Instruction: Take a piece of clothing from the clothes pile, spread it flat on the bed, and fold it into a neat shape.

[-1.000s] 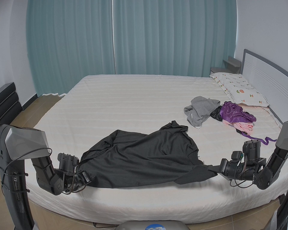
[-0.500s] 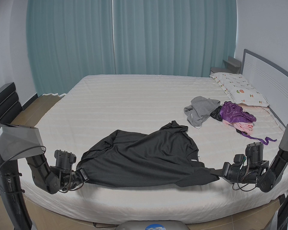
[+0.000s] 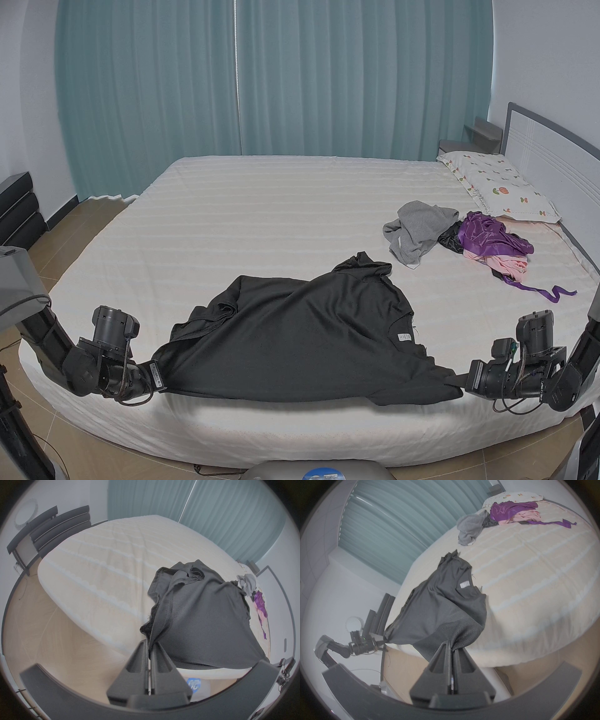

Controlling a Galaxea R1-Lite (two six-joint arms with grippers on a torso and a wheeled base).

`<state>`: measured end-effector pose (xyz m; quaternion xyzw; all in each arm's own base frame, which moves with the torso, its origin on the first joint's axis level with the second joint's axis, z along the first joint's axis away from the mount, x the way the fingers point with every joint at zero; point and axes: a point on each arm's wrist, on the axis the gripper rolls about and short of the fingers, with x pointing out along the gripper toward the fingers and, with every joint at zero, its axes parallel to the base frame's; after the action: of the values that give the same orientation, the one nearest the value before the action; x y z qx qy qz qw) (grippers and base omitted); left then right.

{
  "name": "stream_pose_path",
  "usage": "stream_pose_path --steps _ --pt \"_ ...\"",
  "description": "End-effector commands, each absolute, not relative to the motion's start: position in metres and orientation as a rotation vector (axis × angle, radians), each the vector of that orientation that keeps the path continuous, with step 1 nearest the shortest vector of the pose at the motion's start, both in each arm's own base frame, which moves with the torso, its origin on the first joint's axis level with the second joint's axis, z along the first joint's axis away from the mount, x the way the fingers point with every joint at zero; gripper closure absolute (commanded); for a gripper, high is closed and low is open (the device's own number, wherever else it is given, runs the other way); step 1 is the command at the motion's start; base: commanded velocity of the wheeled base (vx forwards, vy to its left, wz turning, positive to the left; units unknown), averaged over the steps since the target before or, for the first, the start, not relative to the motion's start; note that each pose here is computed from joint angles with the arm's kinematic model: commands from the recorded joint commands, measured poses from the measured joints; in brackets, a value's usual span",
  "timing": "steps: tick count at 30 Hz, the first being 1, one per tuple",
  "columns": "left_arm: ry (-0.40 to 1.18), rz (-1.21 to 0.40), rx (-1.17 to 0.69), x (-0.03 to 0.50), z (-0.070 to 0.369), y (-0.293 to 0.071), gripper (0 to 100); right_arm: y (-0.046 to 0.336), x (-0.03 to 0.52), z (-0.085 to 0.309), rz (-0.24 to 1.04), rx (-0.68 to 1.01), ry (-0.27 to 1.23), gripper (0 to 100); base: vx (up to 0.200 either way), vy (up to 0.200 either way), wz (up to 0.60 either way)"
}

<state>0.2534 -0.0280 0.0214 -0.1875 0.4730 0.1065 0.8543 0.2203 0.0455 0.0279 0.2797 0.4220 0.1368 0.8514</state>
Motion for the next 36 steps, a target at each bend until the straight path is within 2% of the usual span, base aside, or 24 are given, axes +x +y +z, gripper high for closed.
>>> stream_pose_path --steps 1,8,15,16,29,36 --pt "1.007 0.219 -0.366 0.246 0.030 -0.025 100 0.044 0.209 0.014 0.269 0.554 0.983 100 0.000 0.000 0.00" --pt "1.056 0.214 -0.337 0.243 0.023 -0.026 100 0.043 0.206 0.007 0.272 0.497 1.059 100 0.000 0.000 0.00" --pt "1.094 0.218 -0.328 0.245 0.013 -0.028 100 0.046 0.208 -0.019 0.271 0.448 1.165 100 0.000 0.000 0.00" --pt "1.095 0.218 -0.328 0.245 0.012 -0.028 100 0.045 0.210 -0.021 0.270 0.441 1.168 0 0.000 0.000 0.00" --pt "1.093 0.214 -0.329 0.245 0.013 -0.028 100 0.051 0.251 -0.038 0.279 0.434 1.046 0 0.000 0.000 0.00" --pt "1.091 0.212 -0.328 0.245 0.014 -0.028 100 0.050 0.268 -0.053 0.218 0.403 0.955 0 0.000 0.000 0.00"
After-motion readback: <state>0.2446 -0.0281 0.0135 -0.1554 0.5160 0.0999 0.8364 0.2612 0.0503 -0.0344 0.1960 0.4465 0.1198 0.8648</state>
